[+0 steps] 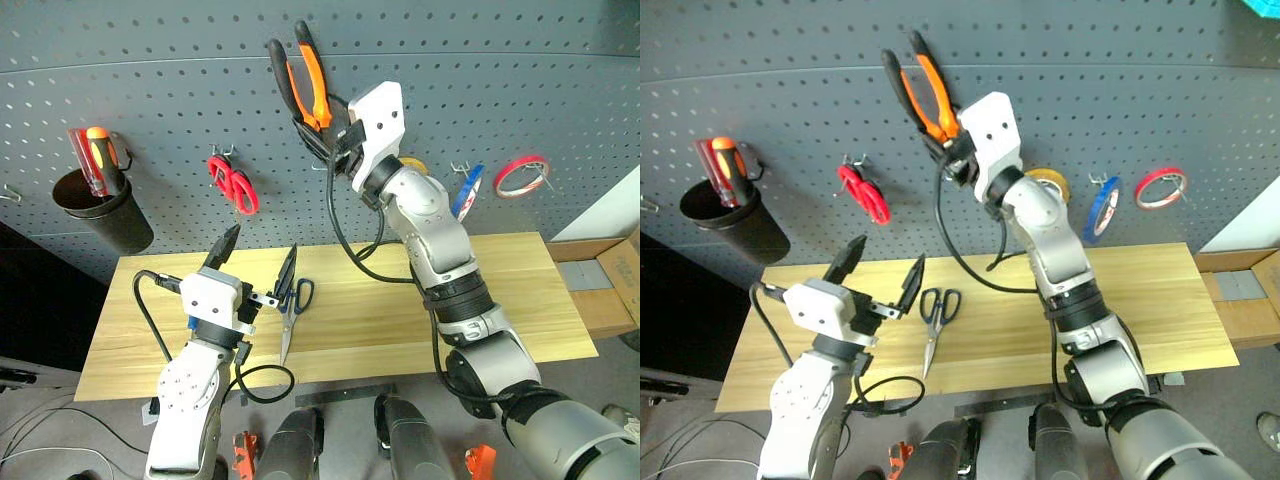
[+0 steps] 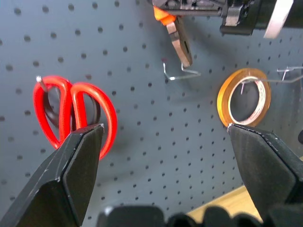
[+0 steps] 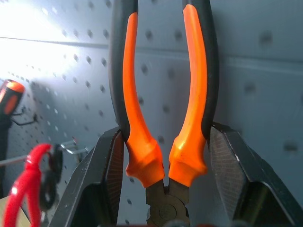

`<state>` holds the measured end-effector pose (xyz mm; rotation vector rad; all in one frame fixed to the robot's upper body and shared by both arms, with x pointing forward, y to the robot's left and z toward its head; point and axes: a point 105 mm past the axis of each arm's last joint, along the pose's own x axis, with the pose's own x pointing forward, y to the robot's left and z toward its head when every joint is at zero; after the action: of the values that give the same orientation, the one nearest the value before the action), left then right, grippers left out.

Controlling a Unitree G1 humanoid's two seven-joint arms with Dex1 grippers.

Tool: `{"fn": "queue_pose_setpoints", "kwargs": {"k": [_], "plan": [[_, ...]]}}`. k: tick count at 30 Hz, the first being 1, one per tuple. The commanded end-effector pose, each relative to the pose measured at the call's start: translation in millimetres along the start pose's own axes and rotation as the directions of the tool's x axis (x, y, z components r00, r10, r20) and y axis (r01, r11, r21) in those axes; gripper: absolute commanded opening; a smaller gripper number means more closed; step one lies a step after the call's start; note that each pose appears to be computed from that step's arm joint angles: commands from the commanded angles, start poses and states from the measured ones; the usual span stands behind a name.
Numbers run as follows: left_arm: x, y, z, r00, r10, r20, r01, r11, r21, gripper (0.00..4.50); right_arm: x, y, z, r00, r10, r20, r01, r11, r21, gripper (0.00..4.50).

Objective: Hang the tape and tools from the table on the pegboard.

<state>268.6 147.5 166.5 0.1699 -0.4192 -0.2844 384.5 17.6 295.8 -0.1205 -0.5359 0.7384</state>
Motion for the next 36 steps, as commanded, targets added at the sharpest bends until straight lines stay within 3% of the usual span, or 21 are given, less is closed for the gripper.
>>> {"fn": "queue_pose_setpoints", "kwargs": {"k": [1, 13, 20, 28, 36], "plan": [[0, 1, 8, 1.0, 0.008, 0.03, -0.008, 1.0, -0.005, 4.5, 5, -6, 21, 0.994, -0.046, 0.098, 0.046, 0.999, 0.004, 2.09], [2, 3, 6, 1.0, -0.001, 0.019, 0.001, 1.0, -0.001, 4.5, 2, 4, -12, 0.999, -0.029, 0.022, 0.029, 1.0, -0.005, 2.09], [2, 3, 3, 1.0, -0.001, 0.008, 0.001, 1.0, 0.002, 4.5, -8, -2, -22, 0.996, -0.089, -0.006, 0.089, 0.996, 0.013, 4.47], [0, 13, -8, 0.999, 0.028, -0.044, -0.028, 1.0, -0.009, 4.5, -22, -6, -22, 0.996, -0.082, -0.035, 0.081, 0.997, -0.005, 4.47], [-29, 13, -70, 0.947, -0.032, -0.32, 0.025, 0.999, -0.025, 4.5, -85, 17, -52, 0.972, 0.022, -0.234, -0.009, 0.998, 0.06, 4.47]]}}
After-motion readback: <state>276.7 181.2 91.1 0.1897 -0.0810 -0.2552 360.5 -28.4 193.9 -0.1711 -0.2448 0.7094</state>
